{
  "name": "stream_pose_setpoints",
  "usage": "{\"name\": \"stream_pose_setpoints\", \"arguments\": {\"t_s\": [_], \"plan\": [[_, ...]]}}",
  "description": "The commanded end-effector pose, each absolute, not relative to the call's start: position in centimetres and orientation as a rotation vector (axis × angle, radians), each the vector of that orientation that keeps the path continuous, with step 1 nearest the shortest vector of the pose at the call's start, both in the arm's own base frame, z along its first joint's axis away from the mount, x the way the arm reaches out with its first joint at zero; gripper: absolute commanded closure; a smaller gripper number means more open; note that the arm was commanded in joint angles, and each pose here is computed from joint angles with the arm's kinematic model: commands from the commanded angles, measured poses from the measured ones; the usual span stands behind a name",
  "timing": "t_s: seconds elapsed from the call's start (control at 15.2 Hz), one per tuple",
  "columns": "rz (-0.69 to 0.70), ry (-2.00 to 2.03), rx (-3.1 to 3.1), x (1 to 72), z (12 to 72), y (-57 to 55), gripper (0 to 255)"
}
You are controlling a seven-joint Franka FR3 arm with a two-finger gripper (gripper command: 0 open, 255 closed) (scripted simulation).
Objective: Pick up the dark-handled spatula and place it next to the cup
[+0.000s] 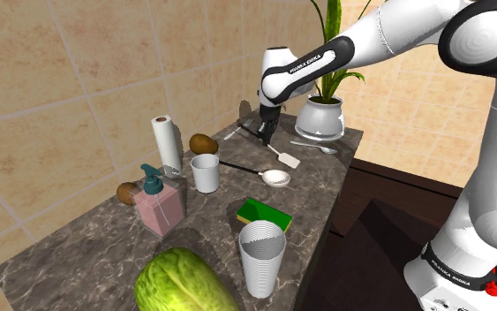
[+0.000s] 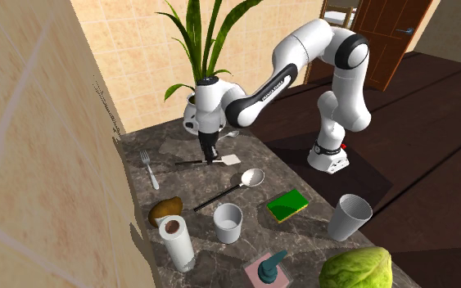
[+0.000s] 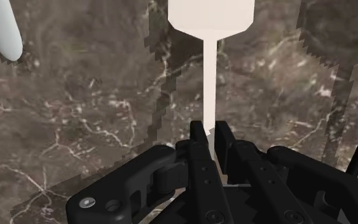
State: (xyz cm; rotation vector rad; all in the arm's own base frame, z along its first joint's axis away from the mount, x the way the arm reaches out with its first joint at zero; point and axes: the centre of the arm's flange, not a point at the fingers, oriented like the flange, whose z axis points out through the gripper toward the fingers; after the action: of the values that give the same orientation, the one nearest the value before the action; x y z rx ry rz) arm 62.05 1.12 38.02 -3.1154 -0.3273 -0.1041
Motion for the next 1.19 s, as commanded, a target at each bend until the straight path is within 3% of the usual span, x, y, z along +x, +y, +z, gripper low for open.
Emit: {"name": "stream_pose_setpoints", "arguments": {"t_s": [0.0, 1.12], "plan": [[-0.103, -0.327, -3.115, 62.1, 39.1, 1.2, 255], [-0.103, -0.327, -3.115, 62.1, 48.1, 1.2, 255]]}}
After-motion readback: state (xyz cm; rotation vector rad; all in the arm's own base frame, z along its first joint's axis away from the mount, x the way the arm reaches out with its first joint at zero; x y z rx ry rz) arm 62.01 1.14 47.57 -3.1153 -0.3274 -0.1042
